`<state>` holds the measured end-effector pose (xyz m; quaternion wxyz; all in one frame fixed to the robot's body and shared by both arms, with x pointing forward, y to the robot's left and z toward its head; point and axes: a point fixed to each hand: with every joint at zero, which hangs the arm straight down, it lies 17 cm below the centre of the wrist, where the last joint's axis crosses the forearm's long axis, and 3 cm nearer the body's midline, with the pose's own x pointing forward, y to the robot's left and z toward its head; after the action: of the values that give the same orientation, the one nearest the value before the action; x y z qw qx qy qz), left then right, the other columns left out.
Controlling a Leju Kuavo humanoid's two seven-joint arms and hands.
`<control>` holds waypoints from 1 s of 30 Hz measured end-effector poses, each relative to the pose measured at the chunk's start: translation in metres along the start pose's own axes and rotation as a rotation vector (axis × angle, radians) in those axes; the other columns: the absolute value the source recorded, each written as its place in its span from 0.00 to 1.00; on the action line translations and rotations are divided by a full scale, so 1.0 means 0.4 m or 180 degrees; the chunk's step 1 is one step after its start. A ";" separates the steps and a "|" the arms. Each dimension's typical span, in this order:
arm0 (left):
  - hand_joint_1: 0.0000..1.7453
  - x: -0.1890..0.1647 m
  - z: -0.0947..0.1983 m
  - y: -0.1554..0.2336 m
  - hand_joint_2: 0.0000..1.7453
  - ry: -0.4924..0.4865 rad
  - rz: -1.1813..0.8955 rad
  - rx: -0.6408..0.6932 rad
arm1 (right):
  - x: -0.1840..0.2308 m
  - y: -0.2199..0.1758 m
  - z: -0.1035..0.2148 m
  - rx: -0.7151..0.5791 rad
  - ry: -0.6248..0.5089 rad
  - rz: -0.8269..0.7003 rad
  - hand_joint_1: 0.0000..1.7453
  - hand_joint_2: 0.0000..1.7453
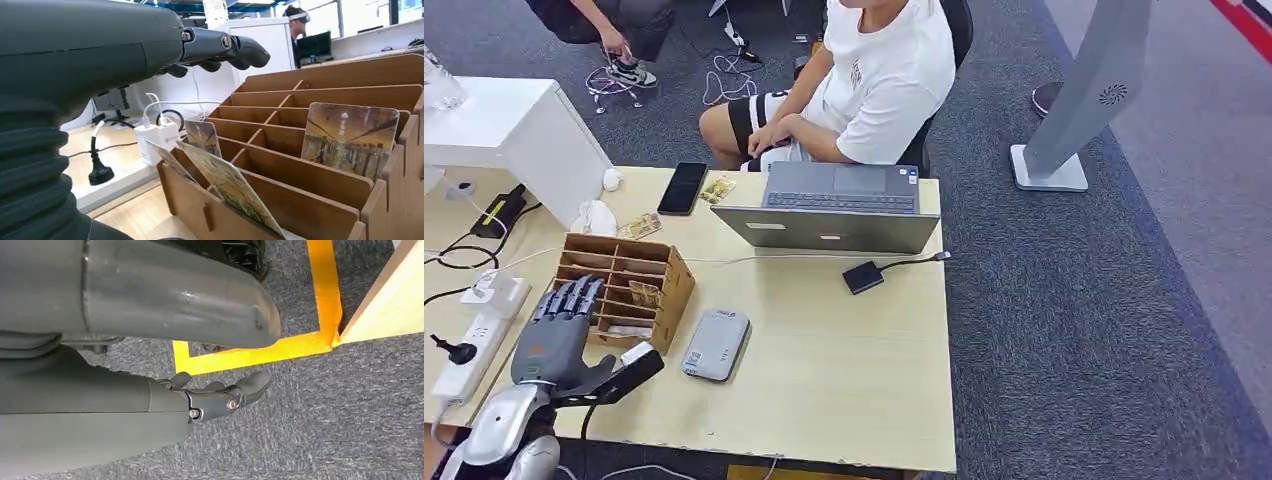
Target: Pass the card to the sensor for recognition and then transmit it.
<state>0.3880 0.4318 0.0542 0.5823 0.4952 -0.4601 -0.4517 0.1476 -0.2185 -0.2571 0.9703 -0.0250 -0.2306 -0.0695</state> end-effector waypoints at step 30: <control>1.00 0.053 0.001 0.056 1.00 -0.0250 0.0247 0.0368 | 0.005 0.001 0.000 0.0007 -0.0027 0.0026 0.00 0.00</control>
<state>0.3928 0.4134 0.0783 0.5512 0.4917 -0.5267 -0.4206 0.1494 -0.2184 -0.2564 0.9696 -0.0251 -0.2346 -0.0651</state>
